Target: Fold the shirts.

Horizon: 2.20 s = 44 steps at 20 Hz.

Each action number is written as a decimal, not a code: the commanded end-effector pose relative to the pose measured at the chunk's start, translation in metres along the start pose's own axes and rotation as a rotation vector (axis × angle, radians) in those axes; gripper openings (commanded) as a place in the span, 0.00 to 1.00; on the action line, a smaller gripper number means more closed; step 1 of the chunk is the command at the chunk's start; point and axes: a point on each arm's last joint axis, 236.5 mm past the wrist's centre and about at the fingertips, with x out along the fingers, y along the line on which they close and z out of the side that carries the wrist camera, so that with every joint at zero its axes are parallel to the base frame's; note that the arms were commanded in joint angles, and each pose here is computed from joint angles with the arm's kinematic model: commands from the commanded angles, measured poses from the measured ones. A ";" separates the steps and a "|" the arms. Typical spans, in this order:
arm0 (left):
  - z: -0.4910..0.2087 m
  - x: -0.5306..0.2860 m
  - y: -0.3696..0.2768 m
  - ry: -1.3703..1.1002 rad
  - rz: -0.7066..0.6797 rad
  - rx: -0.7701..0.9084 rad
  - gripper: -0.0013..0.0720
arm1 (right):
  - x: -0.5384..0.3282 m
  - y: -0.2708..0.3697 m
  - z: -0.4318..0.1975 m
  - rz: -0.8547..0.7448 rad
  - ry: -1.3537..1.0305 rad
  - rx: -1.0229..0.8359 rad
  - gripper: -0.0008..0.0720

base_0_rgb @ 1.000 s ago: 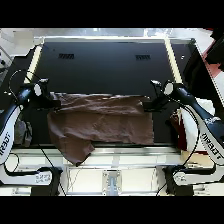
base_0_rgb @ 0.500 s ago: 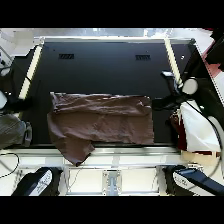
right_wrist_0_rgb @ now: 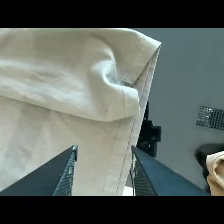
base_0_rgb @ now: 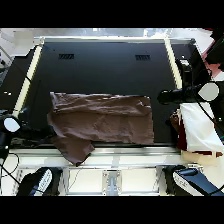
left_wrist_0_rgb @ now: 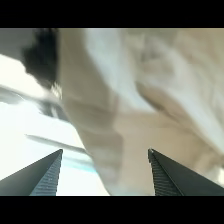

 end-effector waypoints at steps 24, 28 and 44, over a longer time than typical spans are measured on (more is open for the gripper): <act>-0.076 0.083 -0.008 0.362 -0.066 -0.119 0.40 | -0.001 -0.002 0.003 -0.009 -0.015 -0.001 0.56; -0.073 0.083 -0.016 0.349 -0.090 -0.100 0.04 | -0.003 -0.003 -0.008 -0.012 0.028 -0.002 0.56; -0.059 0.063 -0.027 0.215 -0.136 -0.057 0.04 | 0.079 0.056 -0.263 0.197 0.557 0.553 0.56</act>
